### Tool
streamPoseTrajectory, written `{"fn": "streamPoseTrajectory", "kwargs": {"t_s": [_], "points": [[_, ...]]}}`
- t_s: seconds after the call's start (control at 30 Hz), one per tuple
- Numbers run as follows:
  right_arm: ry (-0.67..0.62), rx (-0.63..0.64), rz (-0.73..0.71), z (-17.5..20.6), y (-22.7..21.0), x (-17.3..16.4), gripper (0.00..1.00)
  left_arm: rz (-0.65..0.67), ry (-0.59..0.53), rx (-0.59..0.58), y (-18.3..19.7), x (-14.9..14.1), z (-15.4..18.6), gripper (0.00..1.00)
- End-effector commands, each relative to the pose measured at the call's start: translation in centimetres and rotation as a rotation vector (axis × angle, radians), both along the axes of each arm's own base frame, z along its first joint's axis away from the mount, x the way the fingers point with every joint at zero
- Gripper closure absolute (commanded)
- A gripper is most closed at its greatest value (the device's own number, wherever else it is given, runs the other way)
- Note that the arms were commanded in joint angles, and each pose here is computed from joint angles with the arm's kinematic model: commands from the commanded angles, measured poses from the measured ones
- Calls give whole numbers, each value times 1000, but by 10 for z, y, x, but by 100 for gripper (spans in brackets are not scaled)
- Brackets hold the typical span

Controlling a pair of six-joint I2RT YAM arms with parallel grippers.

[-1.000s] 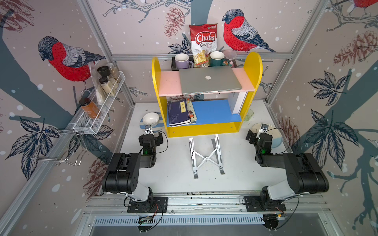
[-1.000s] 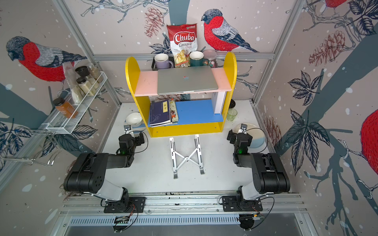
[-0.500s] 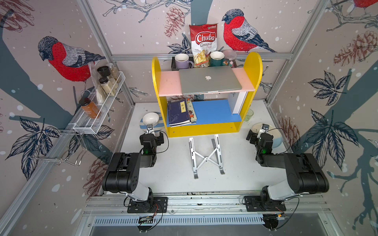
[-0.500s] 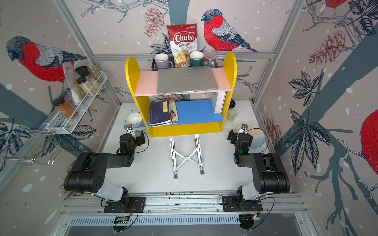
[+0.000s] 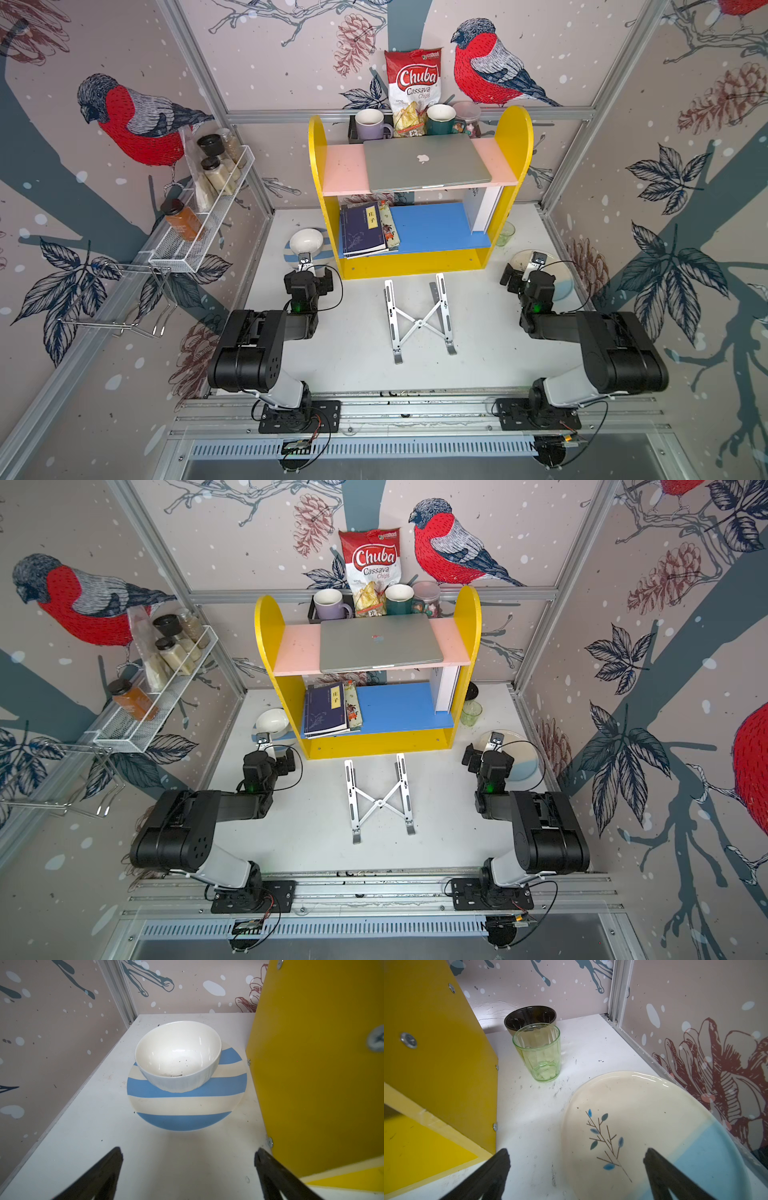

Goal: Close the laptop lid and set it aside
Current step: Reset both arms

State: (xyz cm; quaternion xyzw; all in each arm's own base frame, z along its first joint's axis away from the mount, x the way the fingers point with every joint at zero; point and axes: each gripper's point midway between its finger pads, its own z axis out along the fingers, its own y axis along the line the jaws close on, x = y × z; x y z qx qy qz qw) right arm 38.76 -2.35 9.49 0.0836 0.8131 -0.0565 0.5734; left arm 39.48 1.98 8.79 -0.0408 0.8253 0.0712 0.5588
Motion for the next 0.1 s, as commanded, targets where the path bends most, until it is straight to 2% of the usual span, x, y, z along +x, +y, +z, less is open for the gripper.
{"fn": "streamPoseTrajectory", "kwargs": {"t_s": [0.0, 0.07], "points": [[-10, 16, 4, 3, 1, 2, 0, -19, -13, 2, -4, 2, 4, 2], [-10, 17, 2, 3, 1, 2, 0, -20, -15, 2, -4, 2, 4, 2]]}}
